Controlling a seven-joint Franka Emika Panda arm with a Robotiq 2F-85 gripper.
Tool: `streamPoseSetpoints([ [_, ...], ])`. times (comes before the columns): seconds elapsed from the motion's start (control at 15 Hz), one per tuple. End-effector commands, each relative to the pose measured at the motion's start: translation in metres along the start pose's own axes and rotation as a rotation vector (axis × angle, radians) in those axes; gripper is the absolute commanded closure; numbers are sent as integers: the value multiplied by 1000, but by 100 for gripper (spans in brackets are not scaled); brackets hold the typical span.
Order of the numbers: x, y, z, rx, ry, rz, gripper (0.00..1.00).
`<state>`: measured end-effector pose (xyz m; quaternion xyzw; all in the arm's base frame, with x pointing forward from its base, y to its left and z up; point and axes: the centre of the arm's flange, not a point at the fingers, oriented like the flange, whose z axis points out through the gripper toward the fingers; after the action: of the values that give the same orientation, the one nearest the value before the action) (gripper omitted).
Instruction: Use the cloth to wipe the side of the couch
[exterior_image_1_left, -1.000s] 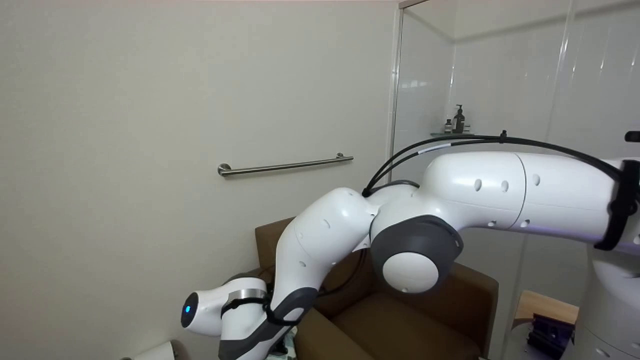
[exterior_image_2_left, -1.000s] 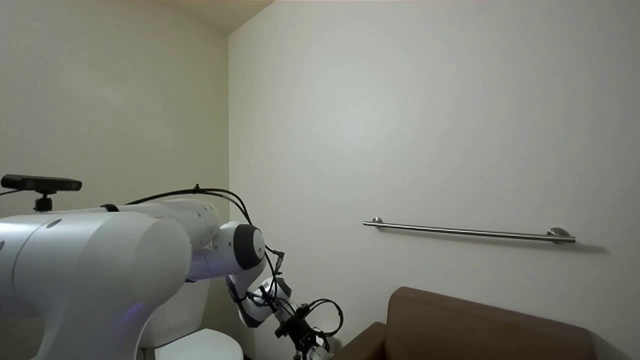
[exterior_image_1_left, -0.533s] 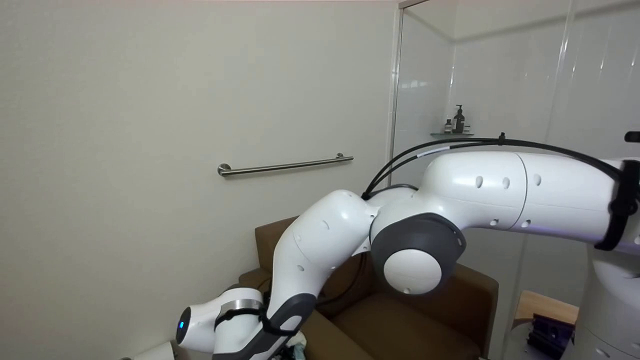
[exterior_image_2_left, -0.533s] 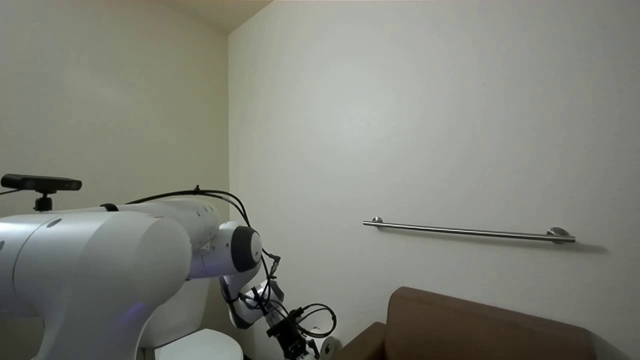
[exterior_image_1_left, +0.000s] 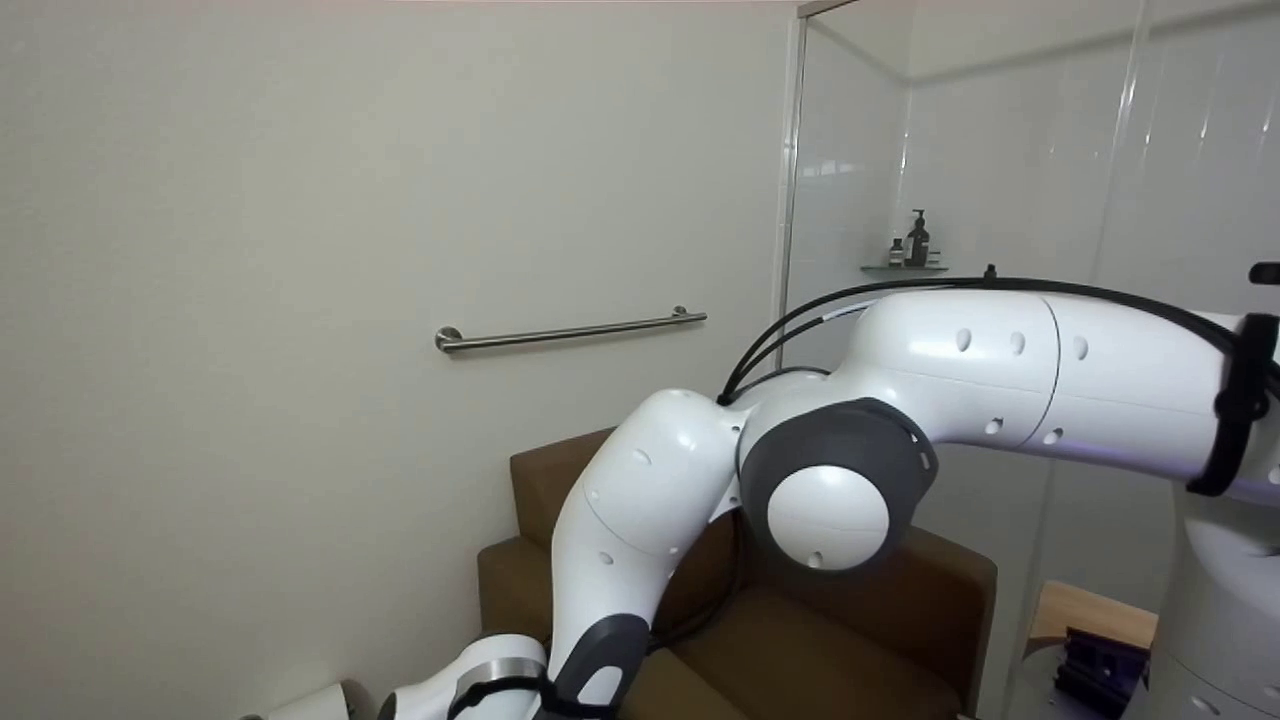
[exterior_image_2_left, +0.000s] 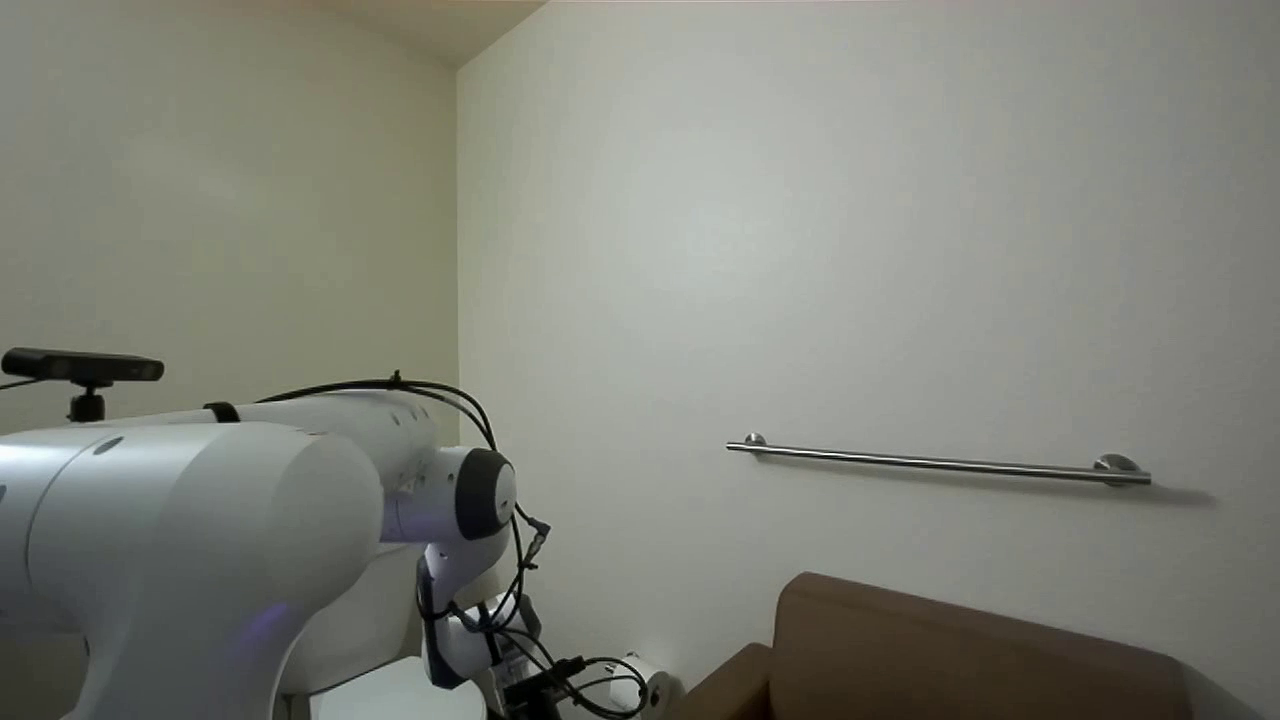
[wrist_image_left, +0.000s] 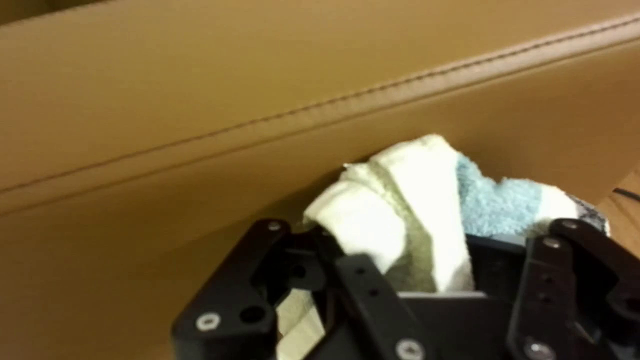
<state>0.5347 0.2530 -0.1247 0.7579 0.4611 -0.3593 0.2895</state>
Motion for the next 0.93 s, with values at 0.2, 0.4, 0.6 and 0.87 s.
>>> streamPoseSetpoints([
  [0.2, -26, -38, 10, 104, -122, -271, 94],
  [0.4, -6, -48, 22, 151, -178, -373, 94],
  [0.6, 15, -49, 33, 153, -216, -405, 94],
  [0.87, 33, -37, 27, 79, -166, -322, 95],
])
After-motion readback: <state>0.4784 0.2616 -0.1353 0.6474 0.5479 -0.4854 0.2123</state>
